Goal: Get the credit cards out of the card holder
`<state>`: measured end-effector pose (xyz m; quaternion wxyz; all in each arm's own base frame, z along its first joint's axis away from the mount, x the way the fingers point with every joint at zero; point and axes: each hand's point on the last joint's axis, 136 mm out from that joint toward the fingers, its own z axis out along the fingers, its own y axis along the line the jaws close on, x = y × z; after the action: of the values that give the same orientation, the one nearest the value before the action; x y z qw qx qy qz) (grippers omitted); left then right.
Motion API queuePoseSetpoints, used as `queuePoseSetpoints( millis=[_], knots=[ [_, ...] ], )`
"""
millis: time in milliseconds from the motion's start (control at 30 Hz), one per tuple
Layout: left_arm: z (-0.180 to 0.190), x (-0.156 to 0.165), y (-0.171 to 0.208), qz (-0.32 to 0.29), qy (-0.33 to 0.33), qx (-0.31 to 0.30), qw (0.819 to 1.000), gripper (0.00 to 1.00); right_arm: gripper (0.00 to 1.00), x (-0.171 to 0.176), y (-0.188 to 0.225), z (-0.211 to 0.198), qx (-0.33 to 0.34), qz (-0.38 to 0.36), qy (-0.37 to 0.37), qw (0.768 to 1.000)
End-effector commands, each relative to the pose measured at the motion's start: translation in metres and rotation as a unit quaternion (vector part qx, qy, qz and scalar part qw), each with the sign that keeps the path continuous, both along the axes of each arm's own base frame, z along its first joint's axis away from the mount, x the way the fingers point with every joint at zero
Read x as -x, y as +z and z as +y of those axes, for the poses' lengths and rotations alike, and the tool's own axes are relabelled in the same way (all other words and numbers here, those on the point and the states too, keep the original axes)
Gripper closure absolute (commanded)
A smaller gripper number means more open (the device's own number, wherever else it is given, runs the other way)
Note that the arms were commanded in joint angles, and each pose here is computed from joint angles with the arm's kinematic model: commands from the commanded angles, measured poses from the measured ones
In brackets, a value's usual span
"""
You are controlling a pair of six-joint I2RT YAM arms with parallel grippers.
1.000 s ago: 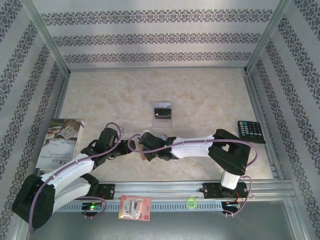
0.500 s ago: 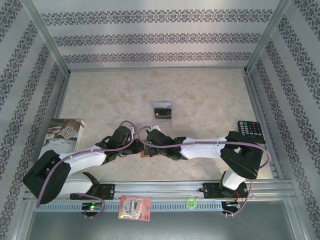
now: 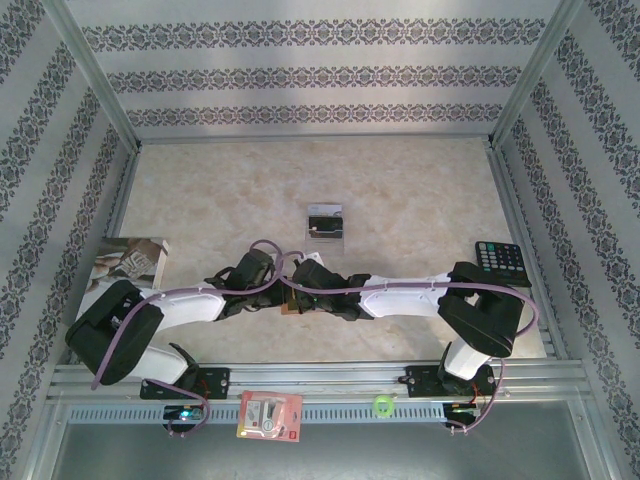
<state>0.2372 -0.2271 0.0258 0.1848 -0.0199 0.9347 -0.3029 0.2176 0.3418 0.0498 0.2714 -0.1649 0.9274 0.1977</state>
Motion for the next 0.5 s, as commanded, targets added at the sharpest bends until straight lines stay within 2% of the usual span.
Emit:
queuePoseSetpoints(
  millis=[0, 67, 100, 167, 233, 333, 467],
  knots=[
    [0.009, 0.011, -0.018, 0.027, -0.013, -0.040, 0.999, 1.00, 1.00, -0.005, -0.003, -0.015, 0.016, 0.002, -0.042, 0.999],
    [0.010, 0.012, -0.019, 0.028, -0.014, -0.042, 0.999, 1.00, 0.97, -0.007, -0.001, -0.029, 0.025, -0.006, -0.072, 0.997],
    [0.009, 0.012, -0.019, 0.027, -0.015, -0.042, 0.999, 1.00, 0.90, -0.008, 0.001, -0.035, 0.026, -0.010, -0.085, 0.996],
    [0.008, 0.012, -0.017, 0.025, -0.020, -0.039, 0.999, 1.00, 0.71, -0.008, 0.001, -0.050, 0.031, -0.017, -0.115, 0.993],
    [0.004, 0.010, -0.014, 0.022, -0.027, -0.035, 0.999, 1.00, 0.62, -0.008, 0.005, -0.058, 0.028, -0.025, -0.128, 0.991],
    [-0.004, 0.009, -0.004, 0.018, -0.039, -0.021, 0.999, 1.00, 0.57, -0.009, 0.021, -0.064, 0.009, -0.054, -0.129, 0.990],
    [-0.018, 0.009, 0.009, 0.008, -0.058, -0.005, 0.998, 0.86, 0.55, -0.010, 0.036, -0.075, -0.010, -0.070, -0.145, 0.987]
  ],
)
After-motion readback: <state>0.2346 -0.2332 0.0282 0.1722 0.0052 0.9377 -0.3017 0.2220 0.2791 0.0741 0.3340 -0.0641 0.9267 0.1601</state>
